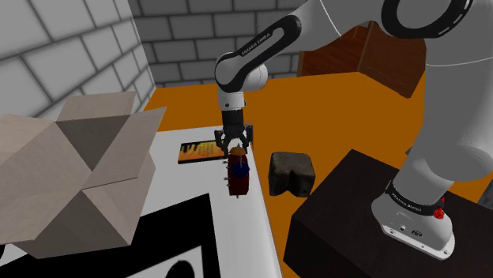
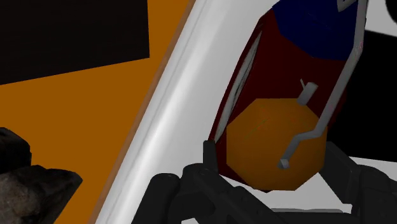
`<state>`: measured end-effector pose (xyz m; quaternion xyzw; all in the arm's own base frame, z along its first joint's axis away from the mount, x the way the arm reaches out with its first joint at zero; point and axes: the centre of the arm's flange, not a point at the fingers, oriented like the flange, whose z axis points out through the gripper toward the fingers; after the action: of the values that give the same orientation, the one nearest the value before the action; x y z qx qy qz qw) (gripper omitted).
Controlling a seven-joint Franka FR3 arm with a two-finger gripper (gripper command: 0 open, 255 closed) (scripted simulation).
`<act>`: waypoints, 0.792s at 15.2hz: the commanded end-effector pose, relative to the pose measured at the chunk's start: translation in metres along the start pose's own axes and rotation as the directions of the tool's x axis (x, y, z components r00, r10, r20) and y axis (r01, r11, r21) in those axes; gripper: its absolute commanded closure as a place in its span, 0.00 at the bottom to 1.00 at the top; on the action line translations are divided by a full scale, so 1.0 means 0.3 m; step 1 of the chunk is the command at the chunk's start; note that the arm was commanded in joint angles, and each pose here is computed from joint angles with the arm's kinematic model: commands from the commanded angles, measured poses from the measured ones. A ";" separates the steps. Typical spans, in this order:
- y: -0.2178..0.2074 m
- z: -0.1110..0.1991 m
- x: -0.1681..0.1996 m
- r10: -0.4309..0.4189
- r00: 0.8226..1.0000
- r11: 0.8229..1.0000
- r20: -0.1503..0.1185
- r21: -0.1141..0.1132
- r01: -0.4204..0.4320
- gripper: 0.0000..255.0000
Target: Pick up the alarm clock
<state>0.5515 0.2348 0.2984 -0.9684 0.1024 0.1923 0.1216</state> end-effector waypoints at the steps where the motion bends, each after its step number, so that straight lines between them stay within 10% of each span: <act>1: 0.001 0.003 0.002 0.000 1.000 1.000 0.000 0.000 0.000 1.00; 12: -0.011 -0.042 -0.021 0.000 1.000 1.000 0.001 0.000 0.000 1.00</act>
<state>0.5508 0.2360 0.3076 -0.9683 0.1024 0.1929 0.1213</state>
